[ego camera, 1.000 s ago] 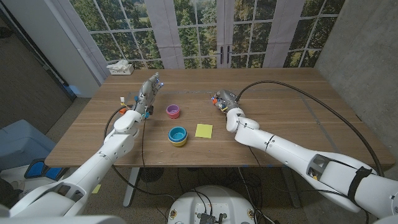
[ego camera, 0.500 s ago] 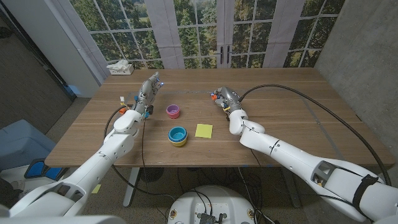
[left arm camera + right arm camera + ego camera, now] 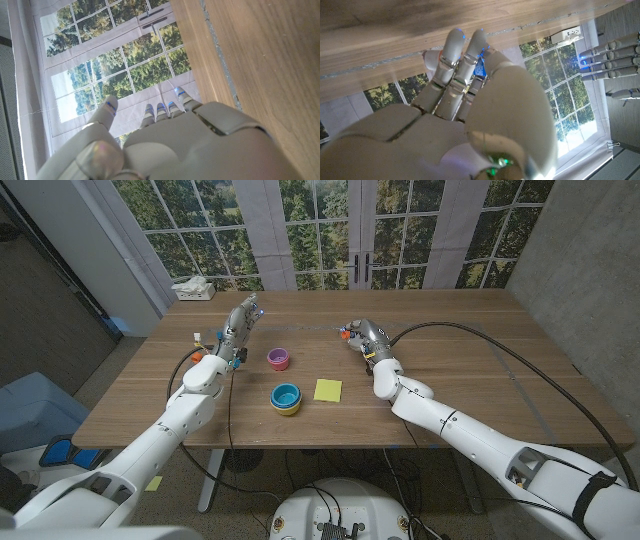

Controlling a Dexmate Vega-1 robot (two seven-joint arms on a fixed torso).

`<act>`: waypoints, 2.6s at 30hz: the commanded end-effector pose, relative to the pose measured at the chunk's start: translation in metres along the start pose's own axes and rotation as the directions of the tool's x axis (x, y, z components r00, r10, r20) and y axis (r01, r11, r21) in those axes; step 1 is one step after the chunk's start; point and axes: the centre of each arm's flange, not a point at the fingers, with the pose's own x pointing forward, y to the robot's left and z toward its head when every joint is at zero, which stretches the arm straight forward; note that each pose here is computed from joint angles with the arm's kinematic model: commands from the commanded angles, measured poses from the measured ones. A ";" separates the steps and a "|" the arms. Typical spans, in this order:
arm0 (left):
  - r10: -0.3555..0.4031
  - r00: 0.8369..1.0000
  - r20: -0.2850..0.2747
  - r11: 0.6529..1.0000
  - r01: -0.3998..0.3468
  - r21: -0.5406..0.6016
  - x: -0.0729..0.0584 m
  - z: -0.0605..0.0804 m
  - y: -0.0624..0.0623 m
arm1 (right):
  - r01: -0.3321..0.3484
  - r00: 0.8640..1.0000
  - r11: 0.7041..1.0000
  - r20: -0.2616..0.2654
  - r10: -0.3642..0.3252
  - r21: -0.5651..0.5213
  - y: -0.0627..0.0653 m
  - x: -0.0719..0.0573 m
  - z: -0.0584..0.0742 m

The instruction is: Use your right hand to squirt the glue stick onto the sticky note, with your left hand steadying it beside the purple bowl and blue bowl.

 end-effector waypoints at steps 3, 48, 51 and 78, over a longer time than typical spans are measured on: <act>-0.007 1.000 0.012 1.000 0.007 0.016 -0.002 0.005 -0.006 | 0.042 0.999 0.997 0.019 -0.043 0.061 -0.012 -0.015 -0.001; -0.101 0.995 -0.011 0.989 0.101 0.108 -0.004 0.020 -0.016 | -0.028 0.997 0.925 0.079 -0.001 0.379 -0.036 -0.050 -0.011; -0.114 0.993 -0.019 0.984 0.116 0.132 -0.004 0.023 -0.017 | -0.032 0.996 0.917 0.087 -0.003 0.397 -0.037 -0.052 -0.010; -0.172 0.985 -0.026 0.925 0.171 0.339 -0.031 0.041 -0.025 | -0.039 0.993 0.882 0.116 -0.017 0.469 -0.037 -0.082 0.007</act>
